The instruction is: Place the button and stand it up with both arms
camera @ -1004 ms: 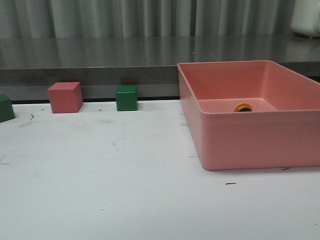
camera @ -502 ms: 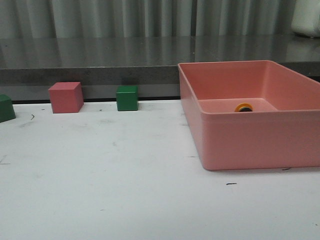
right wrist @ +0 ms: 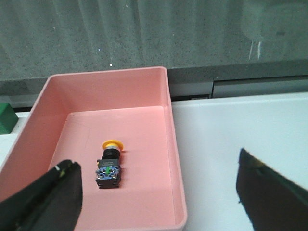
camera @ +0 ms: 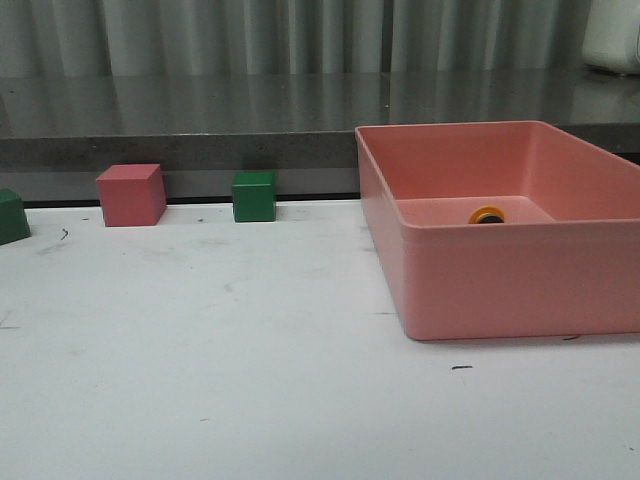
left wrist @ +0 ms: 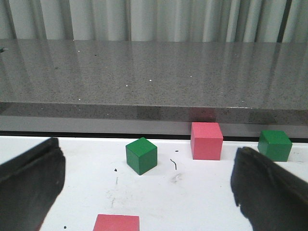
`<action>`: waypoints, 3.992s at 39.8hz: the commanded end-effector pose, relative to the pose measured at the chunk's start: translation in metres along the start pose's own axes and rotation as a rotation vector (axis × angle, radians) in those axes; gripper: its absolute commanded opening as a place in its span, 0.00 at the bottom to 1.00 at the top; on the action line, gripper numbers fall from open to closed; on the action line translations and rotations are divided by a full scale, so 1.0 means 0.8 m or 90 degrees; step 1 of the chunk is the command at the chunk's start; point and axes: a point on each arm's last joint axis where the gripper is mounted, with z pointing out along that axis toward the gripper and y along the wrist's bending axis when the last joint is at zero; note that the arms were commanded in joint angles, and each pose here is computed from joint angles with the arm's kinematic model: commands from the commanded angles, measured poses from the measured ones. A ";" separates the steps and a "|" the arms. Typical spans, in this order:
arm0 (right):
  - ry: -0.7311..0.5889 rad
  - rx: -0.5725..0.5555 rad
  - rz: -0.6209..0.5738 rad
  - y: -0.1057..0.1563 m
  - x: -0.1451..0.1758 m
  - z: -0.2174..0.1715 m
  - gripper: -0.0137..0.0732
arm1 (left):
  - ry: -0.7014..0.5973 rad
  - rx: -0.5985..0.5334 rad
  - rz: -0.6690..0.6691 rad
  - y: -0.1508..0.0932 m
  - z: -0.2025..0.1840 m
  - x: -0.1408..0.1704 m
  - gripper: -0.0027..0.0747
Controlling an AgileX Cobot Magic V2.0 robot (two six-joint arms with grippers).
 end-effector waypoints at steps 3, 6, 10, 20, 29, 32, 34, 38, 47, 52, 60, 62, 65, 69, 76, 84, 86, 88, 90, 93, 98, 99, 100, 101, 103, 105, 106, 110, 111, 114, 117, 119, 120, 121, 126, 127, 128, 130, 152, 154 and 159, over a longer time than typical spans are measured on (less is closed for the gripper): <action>0.028 -0.012 -0.003 0.012 -0.040 0.050 0.92 | -0.072 0.005 -0.005 -0.001 0.000 -0.025 0.90; 0.074 -0.024 -0.009 0.022 -0.046 0.077 0.92 | -0.072 0.005 -0.005 -0.001 0.000 -0.025 0.90; 0.110 -0.046 -0.020 0.039 -0.052 0.110 0.92 | -0.072 0.005 -0.005 -0.001 0.000 -0.025 0.90; 0.298 -0.084 -0.057 0.093 -0.042 0.187 0.92 | -0.072 0.005 -0.005 -0.001 0.000 -0.025 0.90; 0.429 -0.042 -0.020 0.104 -0.029 0.253 0.88 | -0.072 0.005 -0.005 -0.001 0.000 -0.025 0.90; 0.444 -0.037 -0.016 0.108 -0.024 0.274 0.84 | -0.072 0.005 -0.005 -0.001 0.000 -0.025 0.90; 0.450 -0.034 -0.014 0.110 -0.022 0.288 0.81 | -0.072 0.005 -0.005 -0.001 0.000 -0.025 0.90; 0.473 -0.029 -0.016 0.113 -0.010 0.311 0.79 | -0.072 0.005 -0.005 -0.001 0.000 -0.025 0.90; 0.519 0.012 0.029 0.103 0.020 0.349 0.79 | -0.072 0.005 -0.005 -0.001 0.000 -0.025 0.90; 0.527 0.020 0.034 0.098 0.032 0.359 0.79 | -0.072 0.005 -0.005 -0.001 0.000 -0.025 0.90; 0.546 0.025 0.032 0.096 0.048 0.367 0.77 | -0.072 0.005 -0.005 -0.001 0.000 -0.025 0.90; 0.547 0.025 0.032 0.096 0.048 0.367 0.72 | -0.072 0.005 -0.005 -0.001 0.000 -0.025 0.90; 0.546 0.024 0.032 0.096 0.048 0.367 0.63 | -0.072 0.005 -0.005 -0.001 0.000 -0.025 0.90; 0.545 0.024 0.032 0.096 0.048 0.367 0.53 | -0.072 0.005 -0.005 -0.001 0.000 -0.025 0.90; 0.537 0.022 0.033 0.097 0.039 0.362 0.52 | -0.071 0.005 -0.005 -0.001 0.000 -0.024 0.90; 0.504 0.013 0.037 0.099 0.007 0.343 0.52 | -0.071 0.005 -0.005 -0.001 0.000 -0.024 0.90; 0.489 0.009 0.039 0.100 -0.005 0.336 0.52 | -0.071 0.005 -0.005 -0.001 0.000 -0.024 0.90; 0.477 0.006 0.040 0.101 -0.016 0.329 0.52 | -0.071 0.005 -0.005 -0.001 0.000 -0.024 0.90; 0.461 0.002 0.042 0.101 -0.030 0.318 0.52 | -0.071 0.005 -0.005 -0.001 0.000 -0.024 0.90; 0.445 -0.006 0.041 0.105 -0.048 0.301 0.52 | -0.071 0.005 -0.005 -0.001 0.000 -0.024 0.90; 0.414 -0.035 0.028 0.122 -0.077 0.268 0.52 | -0.071 0.005 -0.005 -0.001 0.000 -0.024 0.90; 0.407 -0.045 0.022 0.128 -0.083 0.259 0.52 | -0.071 0.005 -0.005 -0.001 0.000 -0.024 0.90; 0.399 -0.055 0.016 0.133 -0.088 0.251 0.52 | -0.071 0.005 -0.005 -0.001 0.000 -0.024 0.90; 0.394 -0.067 0.008 0.141 -0.091 0.245 0.52 | -0.071 0.005 -0.005 -0.001 0.000 -0.024 0.90; 0.384 -0.089 -0.006 0.155 -0.098 0.230 0.52 | -0.071 0.005 -0.005 -0.001 0.000 -0.024 0.90; 0.378 -0.115 -0.019 0.173 -0.101 0.216 0.52 | -0.071 0.005 -0.005 -0.001 0.000 -0.024 0.90; 0.377 -0.130 -0.028 0.185 -0.101 0.210 0.52 | -0.071 0.005 -0.005 -0.001 0.000 -0.024 0.90; 0.392 -0.189 -0.057 0.229 -0.096 0.186 0.52 | -0.071 0.005 -0.005 -0.001 0.000 -0.024 0.90; 0.396 -0.202 -0.063 0.238 -0.093 0.182 0.52 | -0.071 0.005 -0.005 -0.001 0.000 -0.024 0.90; 0.408 -0.250 -0.081 0.275 -0.085 0.169 0.52 | -0.071 0.005 -0.005 -0.001 0.000 -0.024 0.90; 0.420 -0.293 -0.095 0.310 -0.074 0.160 0.52 | -0.071 0.005 -0.005 -0.001 0.000 -0.024 0.90; 0.430 -0.316 -0.103 0.331 -0.066 0.157 0.52 | -0.071 0.005 -0.005 -0.001 0.000 -0.024 0.90; 0.438 -0.323 -0.107 0.340 -0.059 0.158 0.52 | -0.071 0.005 -0.005 -0.001 0.000 -0.024 0.90; 0.440 -0.334 -0.111 0.349 -0.056 0.156 0.52 | -0.071 0.005 -0.005 -0.001 0.000 -0.024 0.90; 0.483 -0.339 -0.119 0.383 -0.028 0.167 0.52 | -0.071 0.005 -0.005 -0.001 0.000 -0.024 0.90; 0.490 -0.336 -0.114 0.388 -0.025 0.170 0.52 | -0.071 0.005 -0.005 -0.001 0.000 -0.024 0.90; 0.501 -0.330 -0.112 0.391 -0.018 0.175 0.52 | -0.071 0.005 -0.005 -0.001 0.000 -0.024 0.90; 0.517 -0.319 -0.104 0.396 -0.007 0.184 0.52 | -0.071 0.005 -0.005 -0.001 0.000 -0.024 0.90; 0.584 -0.220 0.027 0.417 0.091 0.251 0.52 | -0.071 0.005 -0.005 -0.001 0.000 -0.024 0.90; 0.584 -0.217 0.032 0.418 0.094 0.253 0.52 | -0.071 0.005 -0.005 -0.001 0.000 -0.024 0.90; 0.578 -0.210 0.043 0.418 0.096 0.256 0.52 | -0.071 0.005 -0.005 -0.001 0.000 -0.024 0.90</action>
